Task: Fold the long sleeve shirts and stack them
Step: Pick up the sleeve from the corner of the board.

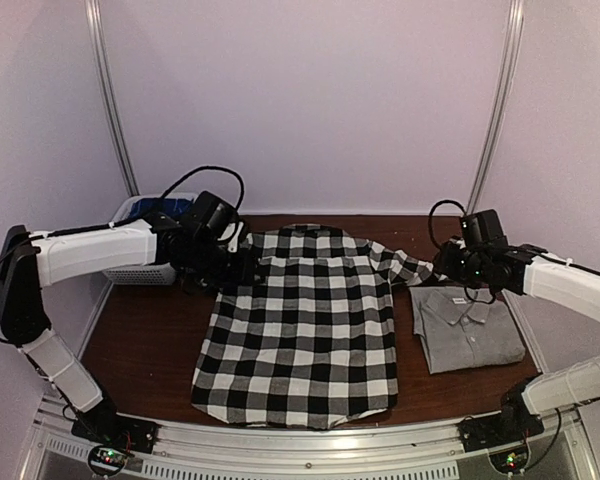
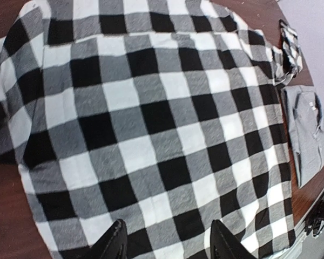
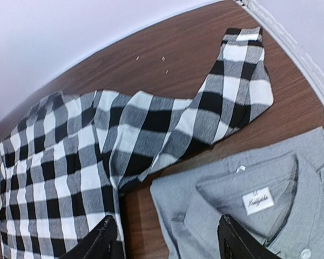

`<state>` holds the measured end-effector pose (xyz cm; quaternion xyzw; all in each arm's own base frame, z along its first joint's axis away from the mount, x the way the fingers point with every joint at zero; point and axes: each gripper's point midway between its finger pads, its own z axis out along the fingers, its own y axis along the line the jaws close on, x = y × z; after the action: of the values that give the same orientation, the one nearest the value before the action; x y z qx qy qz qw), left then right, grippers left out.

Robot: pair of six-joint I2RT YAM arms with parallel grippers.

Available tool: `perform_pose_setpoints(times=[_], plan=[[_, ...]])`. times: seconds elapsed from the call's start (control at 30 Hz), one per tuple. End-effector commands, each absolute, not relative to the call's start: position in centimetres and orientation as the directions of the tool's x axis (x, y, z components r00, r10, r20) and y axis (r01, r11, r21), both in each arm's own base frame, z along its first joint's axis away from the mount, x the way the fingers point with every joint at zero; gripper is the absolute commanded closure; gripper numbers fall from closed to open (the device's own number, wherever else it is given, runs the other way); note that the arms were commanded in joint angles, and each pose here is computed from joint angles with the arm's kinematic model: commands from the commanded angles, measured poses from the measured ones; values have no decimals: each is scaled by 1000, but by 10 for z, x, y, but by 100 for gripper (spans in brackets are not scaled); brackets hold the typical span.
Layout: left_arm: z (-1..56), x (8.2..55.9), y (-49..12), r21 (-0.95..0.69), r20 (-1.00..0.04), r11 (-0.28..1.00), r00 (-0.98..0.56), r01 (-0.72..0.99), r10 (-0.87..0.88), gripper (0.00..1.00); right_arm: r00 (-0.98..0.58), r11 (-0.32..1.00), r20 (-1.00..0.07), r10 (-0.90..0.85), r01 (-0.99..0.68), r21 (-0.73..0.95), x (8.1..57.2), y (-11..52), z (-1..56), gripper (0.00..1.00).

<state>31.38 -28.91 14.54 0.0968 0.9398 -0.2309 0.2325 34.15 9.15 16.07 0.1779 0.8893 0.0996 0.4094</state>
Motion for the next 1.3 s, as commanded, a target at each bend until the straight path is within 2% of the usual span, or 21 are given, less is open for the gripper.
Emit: perform_pose_setpoints(times=[0.0,0.2,0.33,0.73,0.9,1.0,1.27], plan=[[178,351,-330,-461,-591,791,-804,402,65,47,-502,899,-749,432,302,316,383,59,180,35],[181,367,-357,-519,-587,729,-806,447,76,47,-461,858,-749,475,430,280,434,0,166,35],[186,368,-364,-533,-598,704,-798,469,79,47,-488,847,-733,474,481,227,468,-23,147,37],[184,359,-365,-541,-593,678,-797,497,111,47,-562,837,-677,475,526,150,544,-41,86,38],[186,355,-364,-544,-594,672,-796,502,115,48,-588,835,-642,491,529,154,561,-37,62,39],[185,353,-363,-544,-593,670,-797,505,118,48,-578,815,-634,513,560,149,565,-55,53,40],[185,351,-363,-549,-591,663,-797,508,121,48,-601,802,-597,532,583,129,562,-62,23,47]])
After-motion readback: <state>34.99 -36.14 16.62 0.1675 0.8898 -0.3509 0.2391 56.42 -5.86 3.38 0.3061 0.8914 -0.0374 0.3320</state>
